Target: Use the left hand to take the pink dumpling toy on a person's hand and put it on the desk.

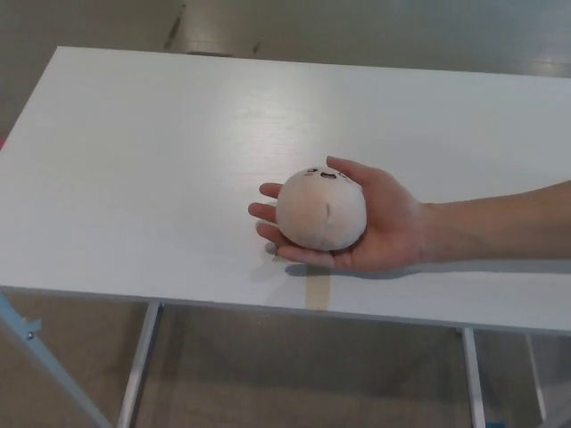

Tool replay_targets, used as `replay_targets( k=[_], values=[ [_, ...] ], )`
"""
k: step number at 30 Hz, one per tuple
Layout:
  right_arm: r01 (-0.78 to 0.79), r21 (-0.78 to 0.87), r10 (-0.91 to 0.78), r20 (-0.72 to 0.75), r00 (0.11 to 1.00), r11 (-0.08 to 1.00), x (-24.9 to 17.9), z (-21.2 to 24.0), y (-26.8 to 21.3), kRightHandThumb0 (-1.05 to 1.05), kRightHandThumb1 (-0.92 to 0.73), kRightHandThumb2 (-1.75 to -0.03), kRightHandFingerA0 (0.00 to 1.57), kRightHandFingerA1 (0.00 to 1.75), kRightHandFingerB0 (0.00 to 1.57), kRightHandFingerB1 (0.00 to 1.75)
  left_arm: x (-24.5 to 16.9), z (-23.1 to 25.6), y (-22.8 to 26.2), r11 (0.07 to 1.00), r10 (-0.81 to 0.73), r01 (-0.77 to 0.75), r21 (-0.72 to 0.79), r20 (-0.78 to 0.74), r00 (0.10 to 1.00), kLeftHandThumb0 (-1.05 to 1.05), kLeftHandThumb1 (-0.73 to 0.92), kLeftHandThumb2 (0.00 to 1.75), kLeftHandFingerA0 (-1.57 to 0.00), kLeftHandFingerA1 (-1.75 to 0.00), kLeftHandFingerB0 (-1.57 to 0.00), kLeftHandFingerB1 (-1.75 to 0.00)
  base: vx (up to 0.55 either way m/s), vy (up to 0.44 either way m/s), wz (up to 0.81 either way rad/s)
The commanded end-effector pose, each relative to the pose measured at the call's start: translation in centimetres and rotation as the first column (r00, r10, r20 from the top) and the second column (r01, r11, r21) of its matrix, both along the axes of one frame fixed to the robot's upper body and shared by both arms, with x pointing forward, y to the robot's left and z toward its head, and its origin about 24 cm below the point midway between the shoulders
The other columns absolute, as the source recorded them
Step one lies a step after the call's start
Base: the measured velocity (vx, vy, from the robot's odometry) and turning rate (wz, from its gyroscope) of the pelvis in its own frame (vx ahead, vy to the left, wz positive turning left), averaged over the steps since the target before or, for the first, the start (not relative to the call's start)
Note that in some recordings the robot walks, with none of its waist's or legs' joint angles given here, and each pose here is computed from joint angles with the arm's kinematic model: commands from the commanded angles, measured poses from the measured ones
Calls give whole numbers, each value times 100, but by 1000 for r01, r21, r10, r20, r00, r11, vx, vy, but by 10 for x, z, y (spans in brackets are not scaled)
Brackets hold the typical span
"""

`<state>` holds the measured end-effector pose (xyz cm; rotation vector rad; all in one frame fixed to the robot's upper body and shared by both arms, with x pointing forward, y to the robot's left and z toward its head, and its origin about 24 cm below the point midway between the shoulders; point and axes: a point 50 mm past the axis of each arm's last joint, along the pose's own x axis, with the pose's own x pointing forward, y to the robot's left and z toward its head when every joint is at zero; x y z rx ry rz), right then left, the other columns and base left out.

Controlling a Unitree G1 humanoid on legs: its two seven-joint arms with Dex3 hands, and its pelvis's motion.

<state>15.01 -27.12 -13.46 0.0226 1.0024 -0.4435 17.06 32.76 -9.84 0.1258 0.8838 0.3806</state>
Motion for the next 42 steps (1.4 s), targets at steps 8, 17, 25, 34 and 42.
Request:
replay_targets(
  k=[8,17,25,34,42],
  values=[
    [12,6,-12,-10,1000,1000,-8,-3,-1,-18,-67,-59,64,46,52,42,4,13,-9,875,-458,446,190,25,889,-33,53,56,-50,-41,-41,-36,0,0,0],
    [12,-4,-12,-20,1000,1000,-9,-3,-2,-19,-66,-60,64,46,54,43,-41,87,-11,726,-685,571,384,320,655,-60,41,69,-32,-44,-26,-39,0,0,0],
    [-7,-21,7,-34,999,1000,-11,-3,-4,-20,-66,-59,64,46,53,43,-81,179,-11,694,-718,502,516,551,426,-56,38,66,-32,-45,-26,-39,0,0,0],
    [-11,-20,10,-31,999,1000,-9,-2,-3,-20,-66,-59,64,46,53,43,-89,290,-26,641,-757,284,713,650,76,-60,36,69,-39,-52,-30,-40,0,0,0],
    [-18,-10,18,-17,1000,1000,-4,-1,-2,-19,-66,-59,64,46,52,42,-52,360,-43,544,-812,116,831,556,-179,-61,36,69,-36,-48,-29,-40,0,0,0]
  ],
)
